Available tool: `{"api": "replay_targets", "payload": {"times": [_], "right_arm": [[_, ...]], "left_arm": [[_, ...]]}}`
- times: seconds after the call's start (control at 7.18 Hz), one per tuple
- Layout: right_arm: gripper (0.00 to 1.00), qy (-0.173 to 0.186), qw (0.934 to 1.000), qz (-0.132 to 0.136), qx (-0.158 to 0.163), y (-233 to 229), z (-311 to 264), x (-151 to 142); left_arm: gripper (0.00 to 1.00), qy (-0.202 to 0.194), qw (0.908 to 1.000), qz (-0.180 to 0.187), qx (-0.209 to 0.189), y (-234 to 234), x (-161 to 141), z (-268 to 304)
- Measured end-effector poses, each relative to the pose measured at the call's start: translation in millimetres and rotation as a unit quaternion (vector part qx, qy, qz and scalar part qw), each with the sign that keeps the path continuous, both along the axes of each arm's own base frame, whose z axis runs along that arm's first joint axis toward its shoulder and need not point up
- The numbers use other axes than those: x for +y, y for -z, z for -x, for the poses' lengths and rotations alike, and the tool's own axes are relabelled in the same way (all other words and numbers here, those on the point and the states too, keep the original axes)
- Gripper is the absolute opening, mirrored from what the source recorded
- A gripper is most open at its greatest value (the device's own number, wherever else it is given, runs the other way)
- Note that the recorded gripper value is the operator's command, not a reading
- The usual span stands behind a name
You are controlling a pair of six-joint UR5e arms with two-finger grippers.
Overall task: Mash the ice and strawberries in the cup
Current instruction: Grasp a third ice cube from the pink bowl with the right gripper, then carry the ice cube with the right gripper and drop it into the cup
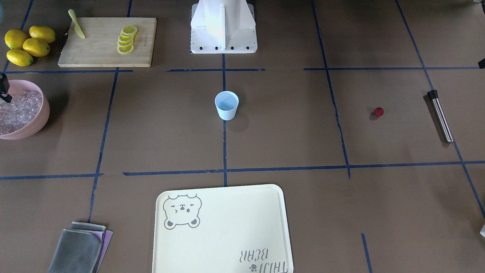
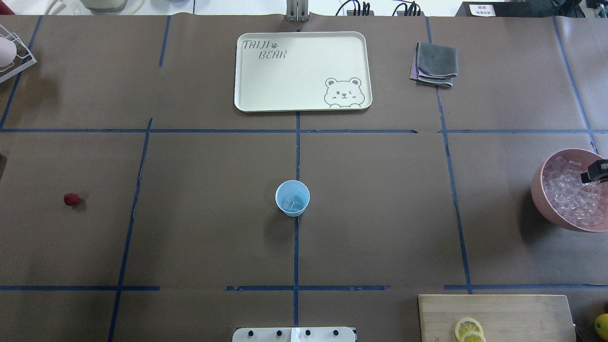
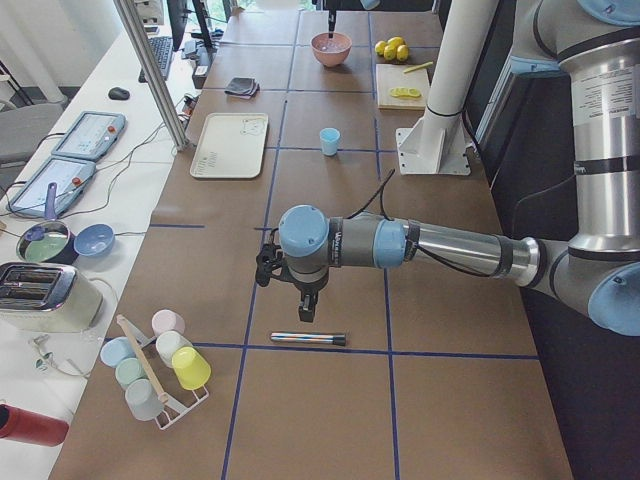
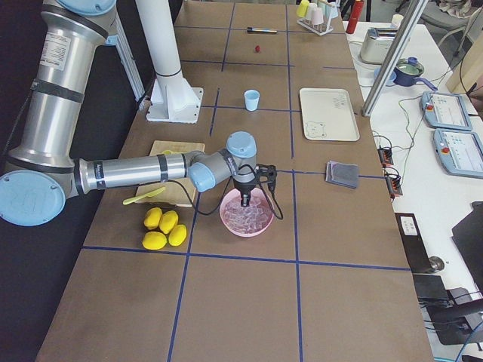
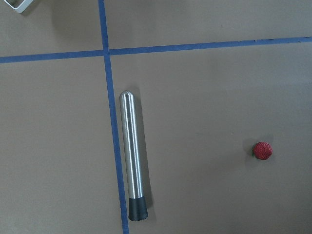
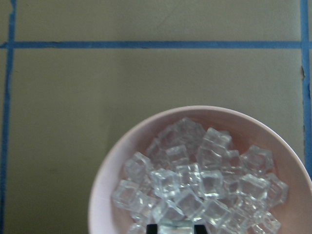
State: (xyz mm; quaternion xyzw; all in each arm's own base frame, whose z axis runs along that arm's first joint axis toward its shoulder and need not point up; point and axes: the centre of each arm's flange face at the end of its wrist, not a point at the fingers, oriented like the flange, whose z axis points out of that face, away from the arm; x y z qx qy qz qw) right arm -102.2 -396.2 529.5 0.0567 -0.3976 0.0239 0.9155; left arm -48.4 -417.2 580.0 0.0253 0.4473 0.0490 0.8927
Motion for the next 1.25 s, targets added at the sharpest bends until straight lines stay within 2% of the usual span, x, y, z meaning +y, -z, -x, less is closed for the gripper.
{"api": "replay_targets", "payload": {"times": [0.14, 0.28, 0.56, 0.84, 0.98, 1.25], "right_arm": [[0.00, -0.027, 0.9993, 0.005, -0.025, 32.1, 5.6, -9.8], [0.00, -0.061, 0.9957, 0.032, -0.063, 69.1, 22.5, -25.8], [0.01, -0.112, 0.9767, 0.108, -0.147, 165.2, 93.4, -51.6], [0.01, -0.132, 0.9576, 0.167, -0.194, 245.1, 189.7, -40.0], [0.01, -0.141, 0.9513, 0.181, -0.206, 274.3, 245.3, -22.6], [0.02, -0.165, 0.9452, 0.181, -0.216, 316.1, 349.3, 3.5]], "left_arm": [[1.00, 0.000, 1.0000, 0.000, 0.000, 0.1, 0.0, 0.0], [1.00, 0.000, 1.0000, 0.000, 0.000, 0.0, 0.0, 0.0], [1.00, -0.003, 1.0000, 0.000, 0.000, -0.3, -0.4, -2.9], [1.00, -0.010, 0.9999, -0.001, 0.001, 0.2, -1.1, -8.6], [1.00, -0.012, 0.9999, -0.002, 0.001, 0.4, -1.4, -10.1], [1.00, -0.013, 0.9999, -0.002, 0.002, 1.0, -1.8, -10.9]]}}
